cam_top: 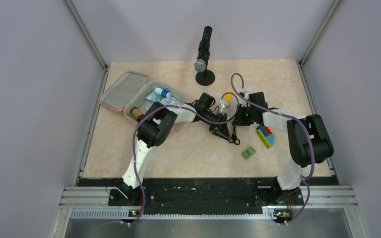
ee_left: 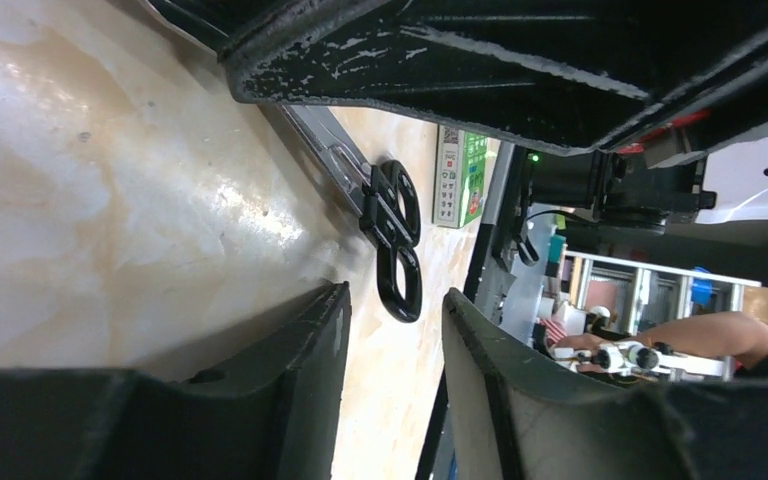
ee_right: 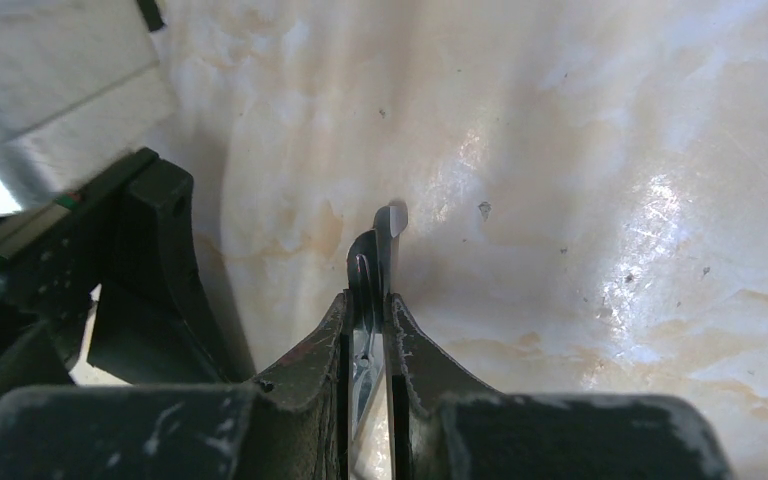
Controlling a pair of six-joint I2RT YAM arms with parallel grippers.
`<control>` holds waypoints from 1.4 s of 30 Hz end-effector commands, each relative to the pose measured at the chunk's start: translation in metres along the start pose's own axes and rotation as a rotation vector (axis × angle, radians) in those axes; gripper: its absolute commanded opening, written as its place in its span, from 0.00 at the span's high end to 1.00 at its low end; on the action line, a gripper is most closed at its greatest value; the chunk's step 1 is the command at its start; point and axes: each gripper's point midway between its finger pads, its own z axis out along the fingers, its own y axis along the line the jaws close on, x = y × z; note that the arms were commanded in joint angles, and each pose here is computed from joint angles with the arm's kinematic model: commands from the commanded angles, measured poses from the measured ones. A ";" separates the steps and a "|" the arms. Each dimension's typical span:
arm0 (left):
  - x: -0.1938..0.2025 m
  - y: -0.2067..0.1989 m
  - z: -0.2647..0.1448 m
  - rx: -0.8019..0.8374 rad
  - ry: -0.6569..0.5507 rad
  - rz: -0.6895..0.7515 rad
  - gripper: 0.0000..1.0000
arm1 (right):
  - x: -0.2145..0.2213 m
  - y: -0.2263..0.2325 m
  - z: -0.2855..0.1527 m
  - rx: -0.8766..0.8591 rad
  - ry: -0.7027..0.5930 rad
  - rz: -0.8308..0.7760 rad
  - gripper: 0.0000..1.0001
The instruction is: Organize the medicine kit
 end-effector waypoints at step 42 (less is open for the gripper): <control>0.132 -0.058 -0.265 -0.651 0.108 0.658 1.00 | -0.102 0.102 -0.071 -0.311 -0.344 -0.341 0.40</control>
